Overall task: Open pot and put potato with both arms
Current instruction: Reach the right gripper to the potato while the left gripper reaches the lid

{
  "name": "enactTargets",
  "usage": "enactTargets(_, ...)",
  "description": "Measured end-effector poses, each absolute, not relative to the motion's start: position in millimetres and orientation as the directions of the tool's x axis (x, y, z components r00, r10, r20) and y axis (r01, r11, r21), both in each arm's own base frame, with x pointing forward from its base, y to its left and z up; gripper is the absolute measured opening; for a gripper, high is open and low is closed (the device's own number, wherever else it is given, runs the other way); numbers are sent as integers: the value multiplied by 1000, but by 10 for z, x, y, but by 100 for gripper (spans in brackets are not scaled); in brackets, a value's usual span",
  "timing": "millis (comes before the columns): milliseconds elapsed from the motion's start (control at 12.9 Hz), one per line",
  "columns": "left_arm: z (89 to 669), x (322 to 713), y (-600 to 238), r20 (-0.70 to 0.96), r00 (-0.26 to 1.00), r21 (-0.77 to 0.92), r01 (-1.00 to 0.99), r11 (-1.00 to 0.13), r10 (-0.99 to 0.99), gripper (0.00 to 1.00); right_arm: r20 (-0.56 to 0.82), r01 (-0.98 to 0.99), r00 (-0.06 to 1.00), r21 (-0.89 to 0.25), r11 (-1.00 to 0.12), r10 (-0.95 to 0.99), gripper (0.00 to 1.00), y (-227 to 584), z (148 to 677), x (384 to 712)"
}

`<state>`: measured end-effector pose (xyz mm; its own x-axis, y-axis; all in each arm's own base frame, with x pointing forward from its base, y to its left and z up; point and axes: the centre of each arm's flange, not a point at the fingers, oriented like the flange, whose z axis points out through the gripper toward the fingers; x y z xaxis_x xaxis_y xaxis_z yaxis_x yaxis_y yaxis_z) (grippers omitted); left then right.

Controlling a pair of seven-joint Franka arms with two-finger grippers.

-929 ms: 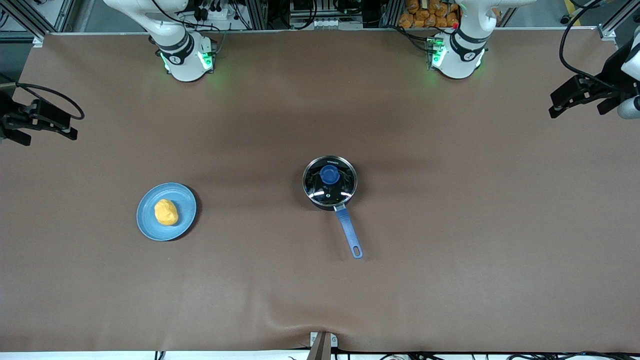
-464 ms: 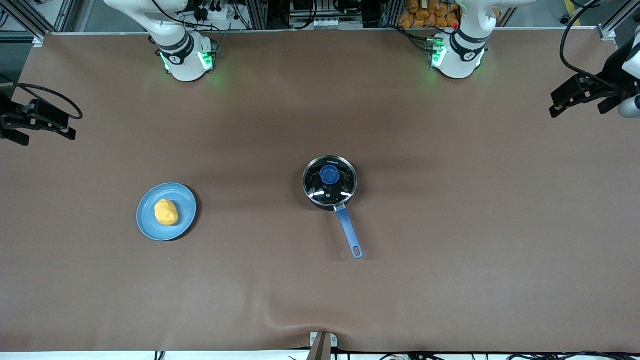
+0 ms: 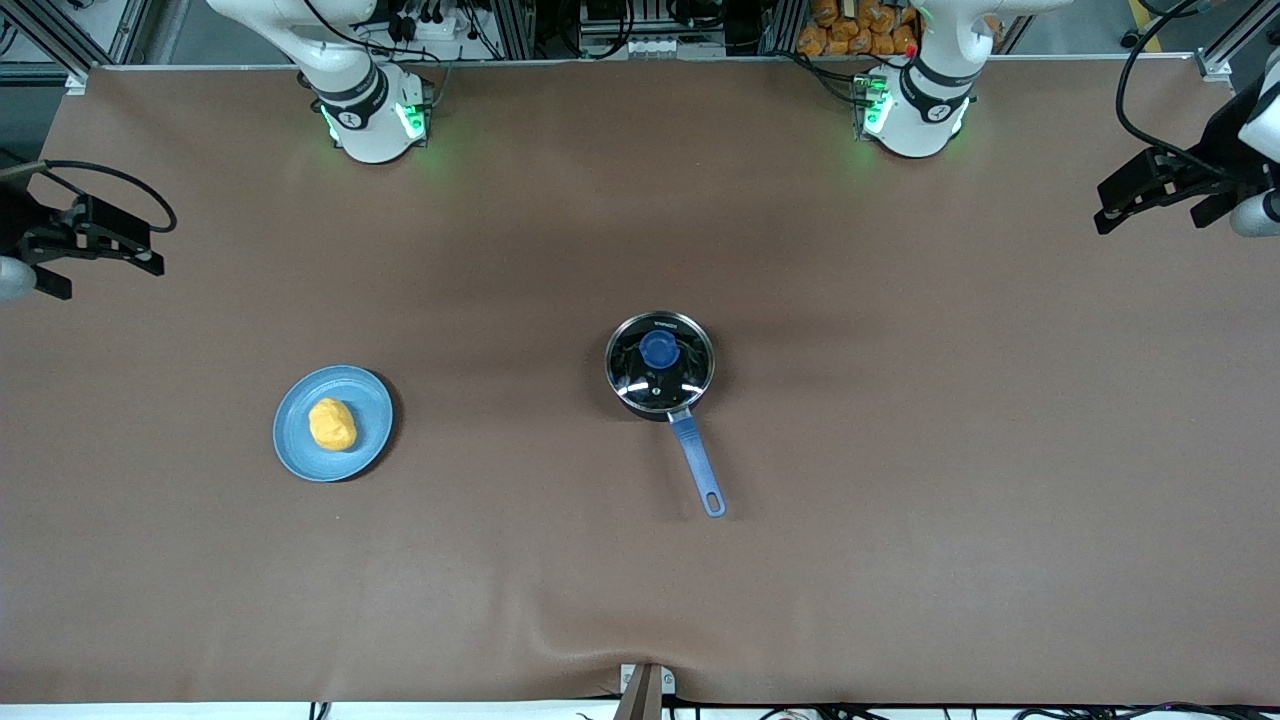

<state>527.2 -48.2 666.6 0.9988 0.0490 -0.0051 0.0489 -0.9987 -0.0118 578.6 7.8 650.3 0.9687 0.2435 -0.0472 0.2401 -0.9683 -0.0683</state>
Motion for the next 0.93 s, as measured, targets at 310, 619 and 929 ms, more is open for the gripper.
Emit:
enactTargets(310,6337,5399,-956,-93,991,82,102,-991,95,100,-59,214,974,-69,-974,218,100,88,6452,5791)
enactTargets(619,5994,5491,-1702,-126,982,80,155,-985,144,100,-86,123,988,-66,-990,129,100,71,6391,5783)
enactTargets(929,5845,5432,-2205,-138,977,76,173,-982,162,100,-192,121,972,-85,-989,136,100,131,5756,5909)
